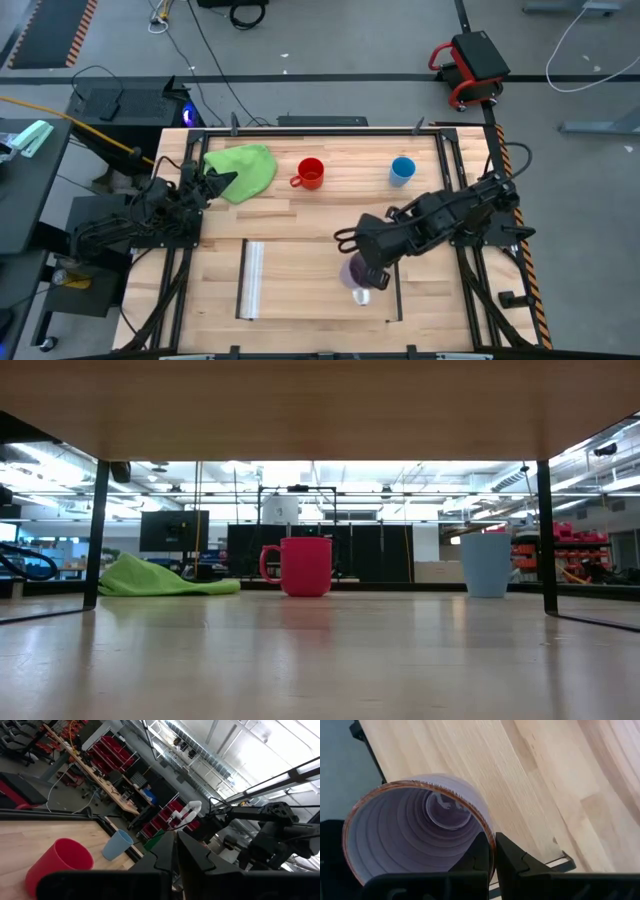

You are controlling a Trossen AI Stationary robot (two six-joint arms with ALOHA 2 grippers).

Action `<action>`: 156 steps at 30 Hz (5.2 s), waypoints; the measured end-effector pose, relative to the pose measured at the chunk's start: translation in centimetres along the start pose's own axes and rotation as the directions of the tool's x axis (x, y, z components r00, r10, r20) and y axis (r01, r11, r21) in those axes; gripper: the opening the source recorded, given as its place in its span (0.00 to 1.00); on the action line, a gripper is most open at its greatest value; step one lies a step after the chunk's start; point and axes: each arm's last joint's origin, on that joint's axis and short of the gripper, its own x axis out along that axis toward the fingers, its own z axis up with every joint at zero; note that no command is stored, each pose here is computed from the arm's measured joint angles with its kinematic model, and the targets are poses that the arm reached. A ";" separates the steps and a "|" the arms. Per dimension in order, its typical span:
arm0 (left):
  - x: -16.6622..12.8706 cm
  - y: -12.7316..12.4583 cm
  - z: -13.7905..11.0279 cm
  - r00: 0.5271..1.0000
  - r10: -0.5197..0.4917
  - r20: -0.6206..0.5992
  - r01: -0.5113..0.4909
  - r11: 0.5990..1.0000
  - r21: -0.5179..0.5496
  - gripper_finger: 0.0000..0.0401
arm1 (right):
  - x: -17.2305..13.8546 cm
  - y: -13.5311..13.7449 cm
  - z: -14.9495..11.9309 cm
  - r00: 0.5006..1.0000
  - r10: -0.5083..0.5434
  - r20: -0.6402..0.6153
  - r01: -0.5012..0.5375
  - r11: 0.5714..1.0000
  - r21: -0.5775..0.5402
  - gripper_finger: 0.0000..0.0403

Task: Stack small to large cups/mugs on shelf
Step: Put the purple mug on the shelf, then adjust the purple mug on the shelf

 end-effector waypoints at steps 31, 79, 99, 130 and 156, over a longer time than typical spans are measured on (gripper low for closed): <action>0.0 0.2 -0.1 1.000 0.016 -0.016 -0.016 1.000 0.002 0.05 | 2.1 0.3 -0.9 0.995 -0.032 -0.099 0.042 0.994 0.106 0.03; 0.0 0.2 -0.2 1.000 0.019 -0.018 -0.019 1.000 0.003 0.04 | 2.6 -0.6 -3.4 0.987 -0.089 -0.133 0.104 0.988 0.113 0.03; 0.0 0.2 -0.2 1.000 0.020 -0.019 -0.020 1.000 0.004 0.06 | 2.9 -0.6 -3.4 0.985 -0.090 -0.149 0.103 0.991 0.085 0.11; -0.1 -1.0 0.9 0.991 -0.099 0.093 0.100 0.995 -0.002 0.09 | -3.0 -3.4 -4.8 0.994 -0.042 0.099 0.020 0.976 0.215 0.20; 8.9 -14.9 3.9 0.822 -0.361 -0.440 0.444 0.891 0.099 0.03 | -3.1 -1.6 -14.1 0.953 -0.052 0.299 -0.071 0.920 0.386 0.03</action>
